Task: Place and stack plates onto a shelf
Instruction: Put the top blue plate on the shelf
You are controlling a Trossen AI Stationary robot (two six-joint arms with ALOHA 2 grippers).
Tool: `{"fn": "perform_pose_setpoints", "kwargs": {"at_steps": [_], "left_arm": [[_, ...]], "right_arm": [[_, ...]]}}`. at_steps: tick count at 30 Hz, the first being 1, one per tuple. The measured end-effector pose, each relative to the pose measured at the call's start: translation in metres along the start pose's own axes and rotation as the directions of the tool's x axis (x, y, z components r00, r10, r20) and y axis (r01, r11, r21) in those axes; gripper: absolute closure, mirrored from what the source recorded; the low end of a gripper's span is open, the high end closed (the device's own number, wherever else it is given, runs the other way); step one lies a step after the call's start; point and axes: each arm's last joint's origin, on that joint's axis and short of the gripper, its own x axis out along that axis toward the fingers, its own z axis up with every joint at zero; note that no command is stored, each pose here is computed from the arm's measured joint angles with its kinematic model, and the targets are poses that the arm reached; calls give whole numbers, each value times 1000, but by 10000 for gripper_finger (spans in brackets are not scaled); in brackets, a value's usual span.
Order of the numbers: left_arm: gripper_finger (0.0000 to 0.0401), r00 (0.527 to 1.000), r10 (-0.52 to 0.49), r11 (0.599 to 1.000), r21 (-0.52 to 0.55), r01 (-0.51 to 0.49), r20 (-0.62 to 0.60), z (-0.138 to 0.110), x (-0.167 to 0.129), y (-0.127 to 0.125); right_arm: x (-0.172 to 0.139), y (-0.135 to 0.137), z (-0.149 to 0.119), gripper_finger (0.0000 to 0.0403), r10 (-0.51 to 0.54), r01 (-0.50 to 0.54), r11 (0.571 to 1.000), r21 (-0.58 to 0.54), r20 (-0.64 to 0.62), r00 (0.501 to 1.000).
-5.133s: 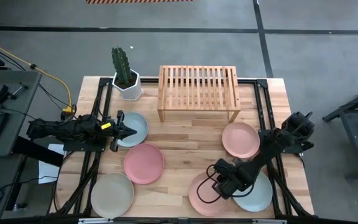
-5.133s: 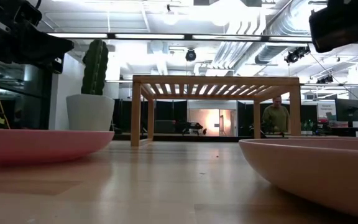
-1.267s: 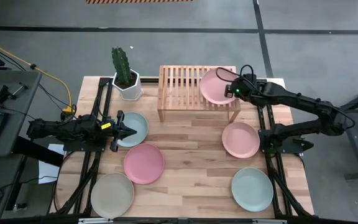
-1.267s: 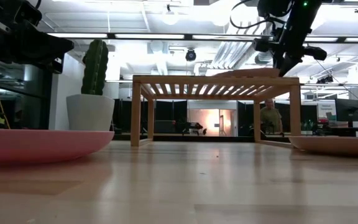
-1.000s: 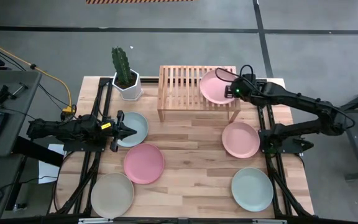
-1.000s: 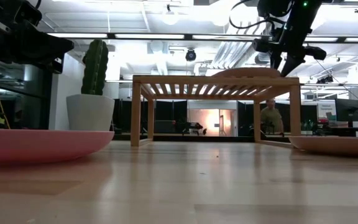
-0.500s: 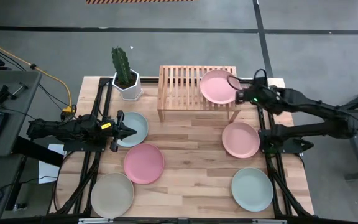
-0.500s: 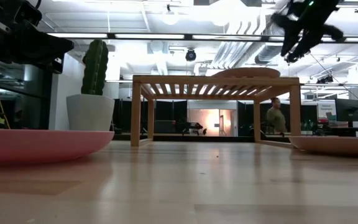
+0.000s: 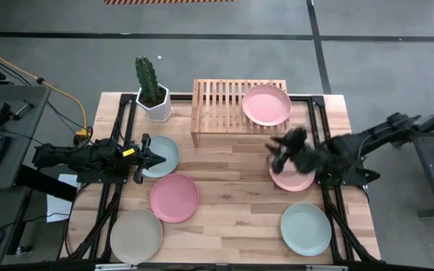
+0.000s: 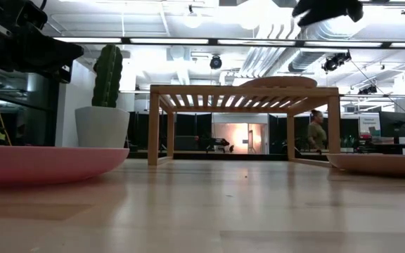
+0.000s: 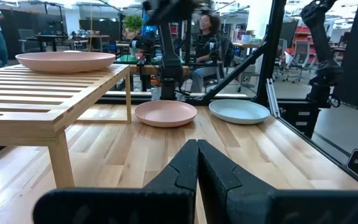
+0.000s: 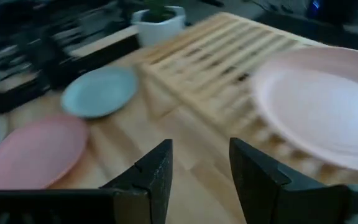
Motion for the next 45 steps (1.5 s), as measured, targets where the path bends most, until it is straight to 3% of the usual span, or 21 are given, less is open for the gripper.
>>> {"fn": "perform_pose_setpoints", "kwargs": {"at_steps": [6, 14, 21, 26, 30, 34, 38, 42, 45], "left_arm": [[401, 1000, 0, 1000, 0, 0, 0, 0, 0, 0], [401, 1000, 0, 1000, 0, 0, 0, 0, 0, 0], [401, 1000, 0, 1000, 0, 0, 0, 0, 0, 0], [401, 1000, 0, 1000, 0, 0, 8, 1, 0, 0], [401, 1000, 0, 999, -36, 1, 22, 2, 0, 0], [401, 1000, -1, 989, -148, 5, 29, 3, 0, 0], [401, 995, 10, 972, -237, 13, 96, 9, 0, 0], [397, 980, 56, 945, -328, 10, 192, 19, -1, 1], [376, 978, 41, 934, -357, 36, 204, 21, 3, 1]], "right_arm": [[2, 46, -42, 263, -7, 9, 992, -123, 17, 1000], [22, 72, -83, 263, -8, -8, 994, -112, -147, 989], [31, 78, -102, 263, -8, -37, 989, -146, -295, 956], [25, 70, -111, 263, -80, 25, 987, -156, -357, 931], [20, 56, -130, 263, -73, 36, 994, -102, -388, 919], [22, 43, -159, 263, 16, -7, 1000, 24, -399, 917], [33, 44, -175, 263, 210, -167, 973, 162, -305, 929], [38, 51, -172, 263, 368, -339, 923, 181, -162, 915], [40, 57, -162, 263, 414, -402, 906, 128, -75, 907]]}}
